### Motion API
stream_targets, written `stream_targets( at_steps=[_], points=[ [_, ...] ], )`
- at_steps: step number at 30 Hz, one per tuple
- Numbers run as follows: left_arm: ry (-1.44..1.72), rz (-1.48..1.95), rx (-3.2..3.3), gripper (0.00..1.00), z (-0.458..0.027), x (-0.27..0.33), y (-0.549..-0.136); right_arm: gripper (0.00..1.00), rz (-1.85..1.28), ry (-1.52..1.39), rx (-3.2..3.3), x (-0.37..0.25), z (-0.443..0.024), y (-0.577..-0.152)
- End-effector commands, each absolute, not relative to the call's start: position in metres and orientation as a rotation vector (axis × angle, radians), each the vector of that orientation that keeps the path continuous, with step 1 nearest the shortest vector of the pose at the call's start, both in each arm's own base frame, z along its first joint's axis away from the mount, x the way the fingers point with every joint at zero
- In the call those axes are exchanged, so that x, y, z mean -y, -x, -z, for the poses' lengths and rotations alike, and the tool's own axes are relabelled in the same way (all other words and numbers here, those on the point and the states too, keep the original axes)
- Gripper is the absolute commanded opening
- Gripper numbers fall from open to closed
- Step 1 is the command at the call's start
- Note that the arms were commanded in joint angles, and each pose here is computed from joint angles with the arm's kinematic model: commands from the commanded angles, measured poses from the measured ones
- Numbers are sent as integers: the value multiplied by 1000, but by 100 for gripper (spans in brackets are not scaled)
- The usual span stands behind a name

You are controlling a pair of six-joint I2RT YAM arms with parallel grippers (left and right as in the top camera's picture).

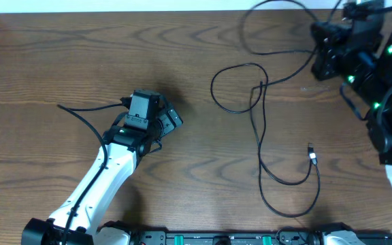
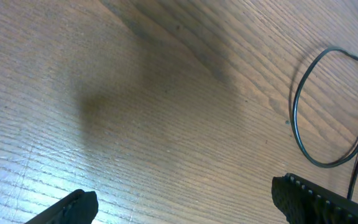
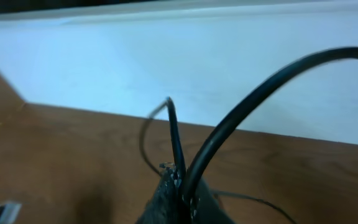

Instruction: Untangle cables

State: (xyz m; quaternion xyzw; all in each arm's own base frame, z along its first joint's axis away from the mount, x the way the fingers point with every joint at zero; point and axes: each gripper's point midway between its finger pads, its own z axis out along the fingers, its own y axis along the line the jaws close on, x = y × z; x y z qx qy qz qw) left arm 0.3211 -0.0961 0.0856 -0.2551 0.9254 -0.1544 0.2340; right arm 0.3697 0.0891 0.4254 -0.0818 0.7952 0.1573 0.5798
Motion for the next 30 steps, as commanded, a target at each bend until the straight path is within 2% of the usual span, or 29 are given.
stream_targets(
  at_steps=[1,5,7,10,14,17,19,24,30],
  points=[
    [680,493,-2561,94,-89,105,-321,1,-336,125,-1782,-69,-458,-373],
    [516,867,-2599,94,-106,155,-313,1,-327,117,-1739,-62,-478,-373],
    [65,1097,-2517,94,-134,196,-306,1,-346,136,-1719,-66,-487,-370],
    [-287,1142,-2386,94,-153,232,-296,1,-386,174,-1702,-74,-494,-365],
    [-378,982,-2325,94,-152,262,-295,1,-420,161,-1714,-76,-492,-364],
    [-389,831,-2253,100,-153,280,-299,1,-445,179,-1734,-80,-487,-361],
    [-381,750,-2157,98,-159,300,-306,1,-496,218,-1749,-89,-483,-357],
    [-365,740,-2028,98,-161,333,-316,1,-532,249,-1746,-96,-485,-353],
    [-367,741,-2026,98,-129,348,-328,1,-502,206,-1833,-89,-464,-353]
  ],
)
